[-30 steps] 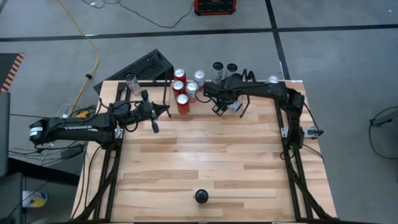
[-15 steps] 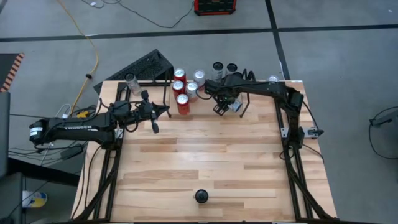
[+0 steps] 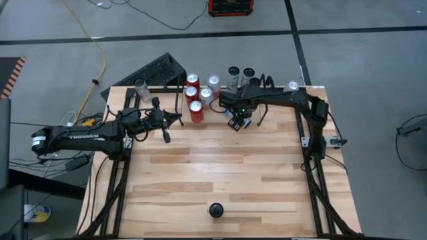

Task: Place canned beverage on shelf
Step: Adjust the white blue soda can

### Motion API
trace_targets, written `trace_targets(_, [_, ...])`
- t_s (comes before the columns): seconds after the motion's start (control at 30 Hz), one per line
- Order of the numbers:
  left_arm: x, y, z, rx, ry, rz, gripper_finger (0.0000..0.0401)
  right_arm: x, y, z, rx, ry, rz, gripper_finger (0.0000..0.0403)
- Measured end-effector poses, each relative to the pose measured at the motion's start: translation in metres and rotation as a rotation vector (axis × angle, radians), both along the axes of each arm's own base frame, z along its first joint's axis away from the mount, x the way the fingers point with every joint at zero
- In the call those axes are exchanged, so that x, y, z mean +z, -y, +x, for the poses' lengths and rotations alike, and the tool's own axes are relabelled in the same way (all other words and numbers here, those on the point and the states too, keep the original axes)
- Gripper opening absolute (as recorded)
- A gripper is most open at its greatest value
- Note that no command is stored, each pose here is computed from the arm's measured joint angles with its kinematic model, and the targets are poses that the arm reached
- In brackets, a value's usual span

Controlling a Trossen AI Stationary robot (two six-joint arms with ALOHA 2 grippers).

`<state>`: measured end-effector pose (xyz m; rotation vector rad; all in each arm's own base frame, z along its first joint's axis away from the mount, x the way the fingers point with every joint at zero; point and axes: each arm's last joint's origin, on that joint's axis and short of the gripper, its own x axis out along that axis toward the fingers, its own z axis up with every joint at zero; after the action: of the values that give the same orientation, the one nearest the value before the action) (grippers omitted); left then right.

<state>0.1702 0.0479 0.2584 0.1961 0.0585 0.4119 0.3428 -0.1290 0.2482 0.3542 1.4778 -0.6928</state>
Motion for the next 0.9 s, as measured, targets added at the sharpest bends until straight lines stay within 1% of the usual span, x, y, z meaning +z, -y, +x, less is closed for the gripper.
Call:
trace_targets(0.07, [0.000, 0.000, 0.000, 0.000, -0.001, 0.002, 0.0000, 0.008, -0.013, -0.002, -0.010, 0.007, -0.005, 0.0260])
trace_targets(0.17, [0.000, 0.000, 0.000, 0.000, -0.001, 0.002, 0.0000, 0.012, -0.038, 0.006, 0.016, 0.026, -0.078, 0.0260])
trace_targets(0.27, [0.000, 0.000, 0.000, -0.002, -0.002, 0.004, 0.0000, 0.005, -0.067, 0.017, 0.079, 0.020, -0.151, 0.0260])
trace_targets(0.33, [0.000, 0.000, 0.000, -0.003, -0.003, 0.005, 0.0000, -0.002, -0.082, 0.025, 0.115, 0.023, -0.176, 0.0260])
trace_targets(0.47, [0.000, 0.001, 0.000, -0.028, -0.002, 0.005, 0.0000, -0.011, -0.095, 0.039, 0.109, 0.102, -0.201, 0.0260])
trace_targets(0.6, [0.000, 0.002, 0.001, -0.067, 0.002, -0.005, 0.0000, -0.023, -0.096, 0.052, 0.103, 0.151, -0.223, 0.0260])
trace_targets(0.7, [0.000, 0.003, 0.001, -0.105, 0.009, -0.028, 0.0000, -0.025, -0.101, 0.052, 0.108, 0.139, -0.216, 0.0260])
trace_targets(0.77, [0.000, 0.004, 0.001, -0.128, 0.012, -0.046, 0.0000, -0.021, -0.111, 0.050, 0.126, 0.148, -0.206, 0.0260])
trace_targets(0.83, [0.000, 0.004, 0.001, -0.160, 0.017, -0.065, 0.0000, -0.010, -0.128, 0.044, 0.166, 0.153, -0.191, 0.0260])
trace_targets(0.9, [-0.001, 0.005, 0.002, -0.193, 0.013, -0.082, 0.0000, 0.003, -0.150, 0.037, 0.219, 0.189, -0.186, 0.0260])
